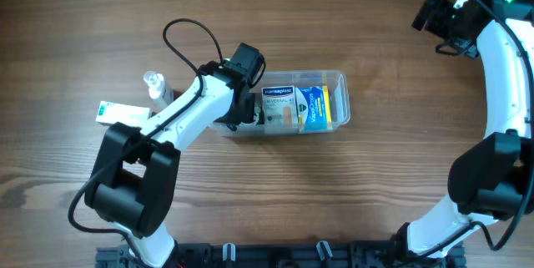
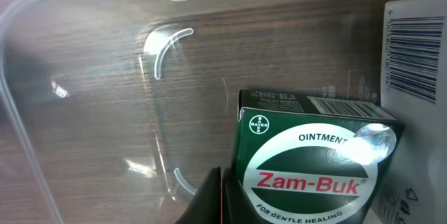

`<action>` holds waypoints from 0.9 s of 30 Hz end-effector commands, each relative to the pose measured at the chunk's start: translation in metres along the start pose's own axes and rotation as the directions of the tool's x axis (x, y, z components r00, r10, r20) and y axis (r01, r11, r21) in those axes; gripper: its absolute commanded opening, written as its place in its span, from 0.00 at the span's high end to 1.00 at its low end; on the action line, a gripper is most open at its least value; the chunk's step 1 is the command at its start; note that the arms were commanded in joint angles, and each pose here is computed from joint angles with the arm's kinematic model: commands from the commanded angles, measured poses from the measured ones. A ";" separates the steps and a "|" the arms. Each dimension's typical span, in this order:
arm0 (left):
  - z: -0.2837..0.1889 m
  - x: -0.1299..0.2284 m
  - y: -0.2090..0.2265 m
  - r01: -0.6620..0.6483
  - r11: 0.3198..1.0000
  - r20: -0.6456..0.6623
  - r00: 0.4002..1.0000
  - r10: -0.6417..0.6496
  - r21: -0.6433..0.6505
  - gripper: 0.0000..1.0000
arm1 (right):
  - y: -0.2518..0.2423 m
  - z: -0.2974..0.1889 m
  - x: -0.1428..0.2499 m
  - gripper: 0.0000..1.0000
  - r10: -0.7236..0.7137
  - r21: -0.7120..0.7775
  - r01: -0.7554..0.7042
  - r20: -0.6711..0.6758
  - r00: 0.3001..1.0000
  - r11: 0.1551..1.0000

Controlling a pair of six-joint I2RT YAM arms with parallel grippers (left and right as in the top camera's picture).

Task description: Pack container

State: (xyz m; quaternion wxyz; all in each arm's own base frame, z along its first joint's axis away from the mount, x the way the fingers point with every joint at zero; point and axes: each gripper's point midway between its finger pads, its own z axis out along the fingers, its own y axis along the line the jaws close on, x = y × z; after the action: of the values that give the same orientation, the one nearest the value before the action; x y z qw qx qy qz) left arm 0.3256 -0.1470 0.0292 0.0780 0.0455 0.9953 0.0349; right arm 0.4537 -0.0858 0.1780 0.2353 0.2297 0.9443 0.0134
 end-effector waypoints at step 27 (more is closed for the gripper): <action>0.000 0.006 -0.024 0.004 0.991 -0.046 0.999 0.002 0.133 0.96 | 0.005 -0.015 -0.008 0.00 0.005 -0.019 -0.004 0.041 0.999 1.000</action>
State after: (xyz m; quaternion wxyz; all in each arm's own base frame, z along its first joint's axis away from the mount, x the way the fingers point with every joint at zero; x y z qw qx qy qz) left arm 0.3185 -0.1643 0.0297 0.0565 0.0483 0.9971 -0.0160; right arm 0.4537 -0.0858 0.1782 0.2355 0.2297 0.9443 0.0134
